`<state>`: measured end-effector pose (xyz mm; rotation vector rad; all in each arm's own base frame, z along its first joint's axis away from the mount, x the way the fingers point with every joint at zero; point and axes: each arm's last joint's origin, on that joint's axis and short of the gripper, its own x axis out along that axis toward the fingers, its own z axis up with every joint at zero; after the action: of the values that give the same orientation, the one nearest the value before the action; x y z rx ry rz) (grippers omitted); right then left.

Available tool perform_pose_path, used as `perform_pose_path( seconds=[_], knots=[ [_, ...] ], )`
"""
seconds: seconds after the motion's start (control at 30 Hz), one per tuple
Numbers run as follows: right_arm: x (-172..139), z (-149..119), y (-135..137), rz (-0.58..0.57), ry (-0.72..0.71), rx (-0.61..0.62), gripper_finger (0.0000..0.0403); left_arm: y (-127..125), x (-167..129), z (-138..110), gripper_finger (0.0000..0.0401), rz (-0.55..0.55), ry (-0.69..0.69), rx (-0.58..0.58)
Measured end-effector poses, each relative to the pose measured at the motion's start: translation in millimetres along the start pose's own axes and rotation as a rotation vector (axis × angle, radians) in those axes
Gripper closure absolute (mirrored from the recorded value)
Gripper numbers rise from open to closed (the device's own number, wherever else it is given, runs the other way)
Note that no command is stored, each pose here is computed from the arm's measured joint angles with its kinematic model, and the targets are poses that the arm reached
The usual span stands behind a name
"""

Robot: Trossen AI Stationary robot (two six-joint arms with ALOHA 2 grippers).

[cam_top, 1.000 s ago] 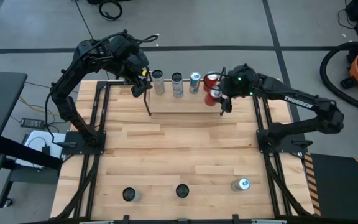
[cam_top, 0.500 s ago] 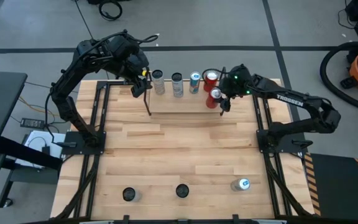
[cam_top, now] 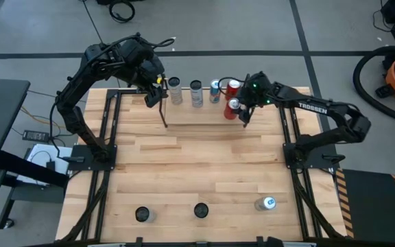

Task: Place canned beverage on shelf
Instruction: Put the red soda can on the shelf aligned with the red can

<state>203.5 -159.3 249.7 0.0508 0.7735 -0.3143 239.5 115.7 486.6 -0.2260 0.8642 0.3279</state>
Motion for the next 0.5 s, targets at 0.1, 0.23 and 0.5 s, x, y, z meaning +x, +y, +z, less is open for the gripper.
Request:
perform_pose_path(
  seconds=[0.1,0.23,0.5],
  knots=[
    [-4.3,-0.9,-0.3,-0.026,0.006,0.004,0.0065,0.0,0.0,0.0,0.0094,0.000,0.000,0.000],
    [-5.0,-1.2,-0.9,-0.030,0.005,-0.002,0.0065,0.0,0.0,0.0,0.0094,0.000,0.000,0.002],
    [-5.2,-1.5,-1.0,-0.029,0.007,-0.026,0.0061,0.0,0.0,0.0,0.0094,0.000,0.000,0.008]
  ],
)
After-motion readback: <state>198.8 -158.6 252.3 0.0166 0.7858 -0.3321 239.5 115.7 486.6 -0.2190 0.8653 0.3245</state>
